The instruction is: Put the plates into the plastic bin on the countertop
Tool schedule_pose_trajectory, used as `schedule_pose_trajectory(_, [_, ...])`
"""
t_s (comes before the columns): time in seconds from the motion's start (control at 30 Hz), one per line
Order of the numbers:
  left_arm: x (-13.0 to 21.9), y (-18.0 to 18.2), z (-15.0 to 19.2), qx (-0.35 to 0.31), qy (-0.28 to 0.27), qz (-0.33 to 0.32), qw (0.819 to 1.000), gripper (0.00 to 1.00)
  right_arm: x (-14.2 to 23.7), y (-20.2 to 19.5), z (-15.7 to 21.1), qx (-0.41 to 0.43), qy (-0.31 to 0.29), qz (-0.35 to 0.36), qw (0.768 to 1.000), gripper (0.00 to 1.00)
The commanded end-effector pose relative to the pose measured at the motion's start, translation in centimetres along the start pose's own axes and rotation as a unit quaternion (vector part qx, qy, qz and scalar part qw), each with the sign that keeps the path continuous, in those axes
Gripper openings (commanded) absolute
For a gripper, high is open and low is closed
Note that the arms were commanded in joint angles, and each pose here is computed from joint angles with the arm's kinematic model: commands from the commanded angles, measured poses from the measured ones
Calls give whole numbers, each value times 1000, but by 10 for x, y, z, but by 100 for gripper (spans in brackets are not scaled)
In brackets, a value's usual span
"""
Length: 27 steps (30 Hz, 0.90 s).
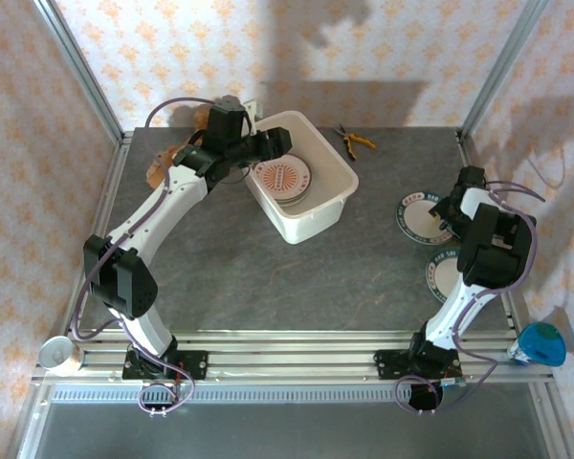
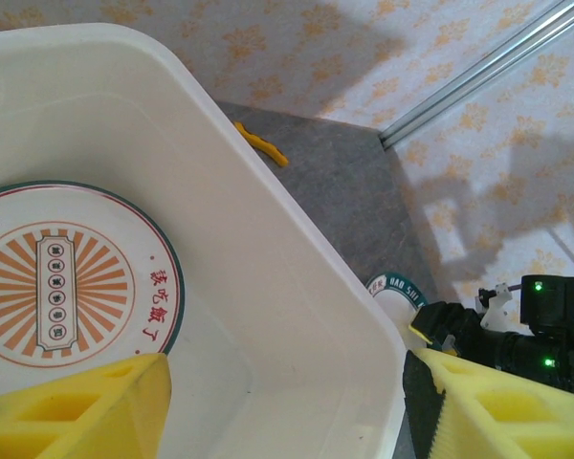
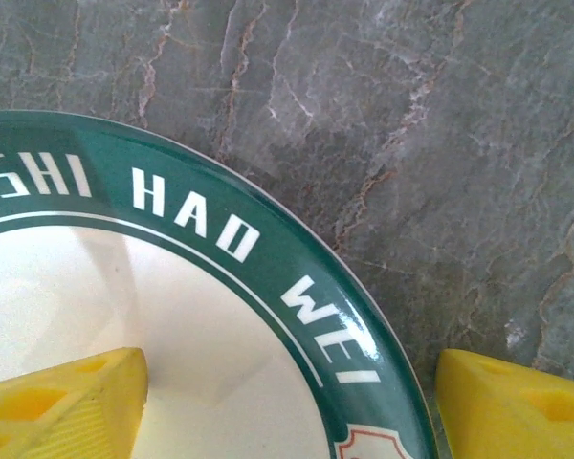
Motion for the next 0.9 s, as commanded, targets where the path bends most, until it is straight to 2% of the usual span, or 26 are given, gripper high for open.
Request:
schedule_pose_trajectory(0.0, [0, -3, -3, -10, -2, -7, 1000, 66, -4, 2, -6, -2, -5, -5, 1000, 77])
schedule_pose_trajectory(0.17, [0, -4, -3, -12, -1, -8, 1000, 66, -6, 3, -4, -2, -6, -11, 1000, 72])
schedule_pose_trajectory(0.3, [0, -3, -3, -13, 0, -8, 1000, 66, -3, 8, -4, 2, -5, -29, 1000, 62])
schedule_pose_trajectory(0.43, [0, -2, -1, -14, 1, -9, 1000, 66, -1, 10, -2, 3, -9, -35, 999, 58])
schedule_pose_trajectory(0.87, [5, -1, 0, -17, -2, -12, 1000, 66, 1, 24, 3, 1, -17, -64, 998, 37])
Point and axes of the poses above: each hand's point on the last joint's axis, 136 mm out from that joint toward the fingers, its own x axis back along the fingers, its own y axis along the line the jaws close on, z = x × y, the point moved 1 cm from there along x, back along the fingers, and after that the axes turned 5 degrees about x, right-handed, at the moved point
